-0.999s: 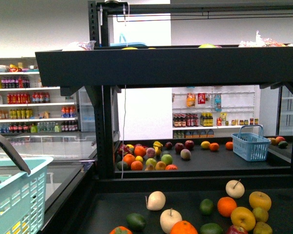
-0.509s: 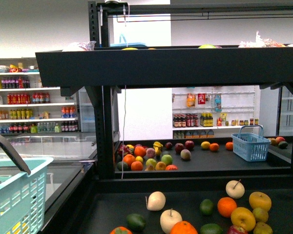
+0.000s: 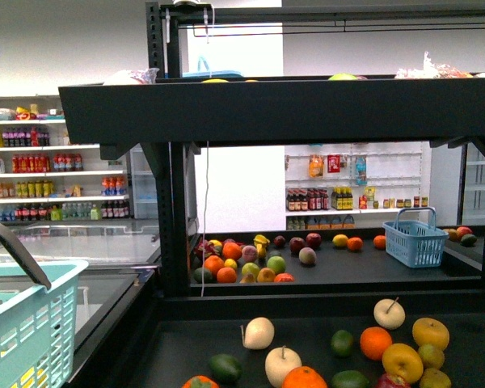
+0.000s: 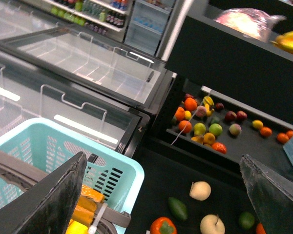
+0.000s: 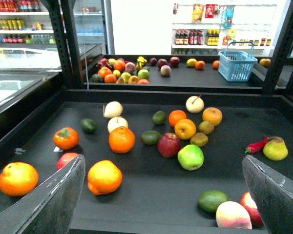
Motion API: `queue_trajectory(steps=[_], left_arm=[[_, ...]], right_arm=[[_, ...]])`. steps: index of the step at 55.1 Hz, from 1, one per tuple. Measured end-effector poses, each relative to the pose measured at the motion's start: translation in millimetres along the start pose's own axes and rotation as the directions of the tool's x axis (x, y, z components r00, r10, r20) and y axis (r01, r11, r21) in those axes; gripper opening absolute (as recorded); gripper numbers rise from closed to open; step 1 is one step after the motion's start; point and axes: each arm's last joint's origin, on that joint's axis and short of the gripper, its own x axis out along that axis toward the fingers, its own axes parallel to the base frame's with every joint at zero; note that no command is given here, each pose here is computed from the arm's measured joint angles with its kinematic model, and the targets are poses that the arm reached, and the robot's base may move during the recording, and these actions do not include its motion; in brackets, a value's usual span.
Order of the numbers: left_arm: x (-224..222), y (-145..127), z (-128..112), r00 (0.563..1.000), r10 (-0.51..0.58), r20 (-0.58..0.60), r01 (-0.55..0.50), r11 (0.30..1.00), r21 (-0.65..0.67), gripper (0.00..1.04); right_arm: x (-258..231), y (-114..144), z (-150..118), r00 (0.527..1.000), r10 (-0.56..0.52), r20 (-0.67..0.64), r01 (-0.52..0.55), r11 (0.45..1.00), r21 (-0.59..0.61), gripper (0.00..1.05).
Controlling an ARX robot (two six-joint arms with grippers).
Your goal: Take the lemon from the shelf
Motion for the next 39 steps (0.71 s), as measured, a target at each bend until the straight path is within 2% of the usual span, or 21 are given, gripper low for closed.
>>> queue_trajectory(steps=[8,13,17,25,32,39], left_arm=[[-30.7,-20.8,-12.0,0.994,-0.103,0.024,0.097,0.978,0.183,0.97],[-45.0,-22.5,-16.3,0.992,-0.119,0.051,0.104,0.968,0.228,0.95],[-60.8,-15.9,-25.8,0.992,-0.119,0.035,0.107,0.964,0.245,0.84],[-101.7,10.2,-73.6,0.990,-0.133,0.040,0.119,0.960,0.252,0.55],[-116.8,31.2,-113.9,0.993,-0.119,0.010,0.112,0.960,0.258,0.30],[-130.1,45.3,-140.8,0.993,-0.120,-0.003,0.117,0.958,0.261,0.05]], right_arm=[[0.0,0.0,0.0,1.000,0.000,0.000,0.000,1.000,0.000,0.97],[0.0,0.0,0.0,1.000,0.000,0.000,0.000,1.000,0.000,0.97],[0.0,0.0,0.0,1.000,0.000,0.000,0.000,1.000,0.000,0.97],[0.0,0.0,0.0,1.000,0.000,0.000,0.000,1.000,0.000,0.97],[0.0,0.0,0.0,1.000,0.000,0.000,0.000,1.000,0.000,0.97],[0.0,0.0,0.0,1.000,0.000,0.000,0.000,1.000,0.000,0.97]])
